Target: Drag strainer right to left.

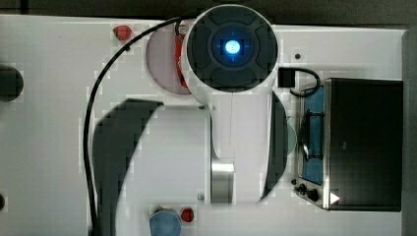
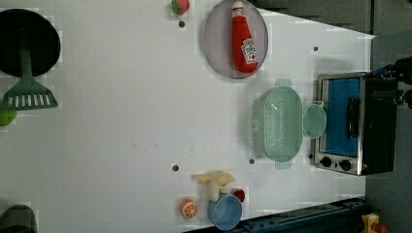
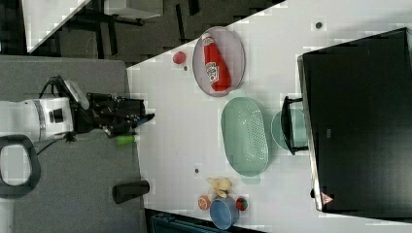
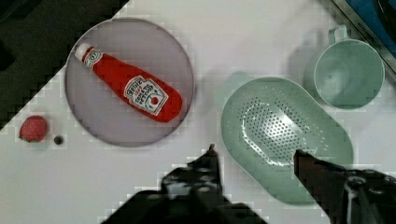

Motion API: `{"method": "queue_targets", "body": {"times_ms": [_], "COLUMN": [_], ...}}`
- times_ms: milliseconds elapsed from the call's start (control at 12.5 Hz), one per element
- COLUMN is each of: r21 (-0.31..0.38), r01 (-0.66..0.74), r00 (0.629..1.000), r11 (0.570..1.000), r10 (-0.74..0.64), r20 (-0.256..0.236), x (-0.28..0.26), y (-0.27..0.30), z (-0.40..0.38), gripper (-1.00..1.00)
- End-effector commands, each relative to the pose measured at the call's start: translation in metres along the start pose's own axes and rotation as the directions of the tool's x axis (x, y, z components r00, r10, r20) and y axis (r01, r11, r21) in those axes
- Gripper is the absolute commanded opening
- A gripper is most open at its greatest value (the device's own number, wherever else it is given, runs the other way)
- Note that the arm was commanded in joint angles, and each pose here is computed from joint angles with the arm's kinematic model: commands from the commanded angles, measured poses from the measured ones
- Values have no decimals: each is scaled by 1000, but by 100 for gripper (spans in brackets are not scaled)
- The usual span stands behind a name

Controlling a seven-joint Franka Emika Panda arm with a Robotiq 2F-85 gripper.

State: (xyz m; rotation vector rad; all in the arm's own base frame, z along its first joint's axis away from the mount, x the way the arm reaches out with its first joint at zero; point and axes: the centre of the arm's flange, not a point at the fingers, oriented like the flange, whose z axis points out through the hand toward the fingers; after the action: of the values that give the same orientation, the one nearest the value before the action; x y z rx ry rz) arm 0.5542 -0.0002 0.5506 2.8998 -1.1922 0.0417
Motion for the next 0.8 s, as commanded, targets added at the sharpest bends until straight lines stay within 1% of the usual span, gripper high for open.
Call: {"method": "queue_targets", "body": {"times_ms": [80, 240, 400, 560, 800], "r21": [5, 3, -13, -30, -17], "r01": [-93, -90, -85, -79, -130], "r00": [996, 996, 996, 996, 992], "r11": [996, 996, 996, 996, 991], "r10": [93, 90, 86, 80, 130], "r20": [15, 14, 24, 30, 3], "x": [-115, -115, -112, -103, -80], "y": [182, 179, 171, 156, 125], "z": [-70, -68, -54, -24, 35], "gripper": [59, 99, 100, 100, 100]}}
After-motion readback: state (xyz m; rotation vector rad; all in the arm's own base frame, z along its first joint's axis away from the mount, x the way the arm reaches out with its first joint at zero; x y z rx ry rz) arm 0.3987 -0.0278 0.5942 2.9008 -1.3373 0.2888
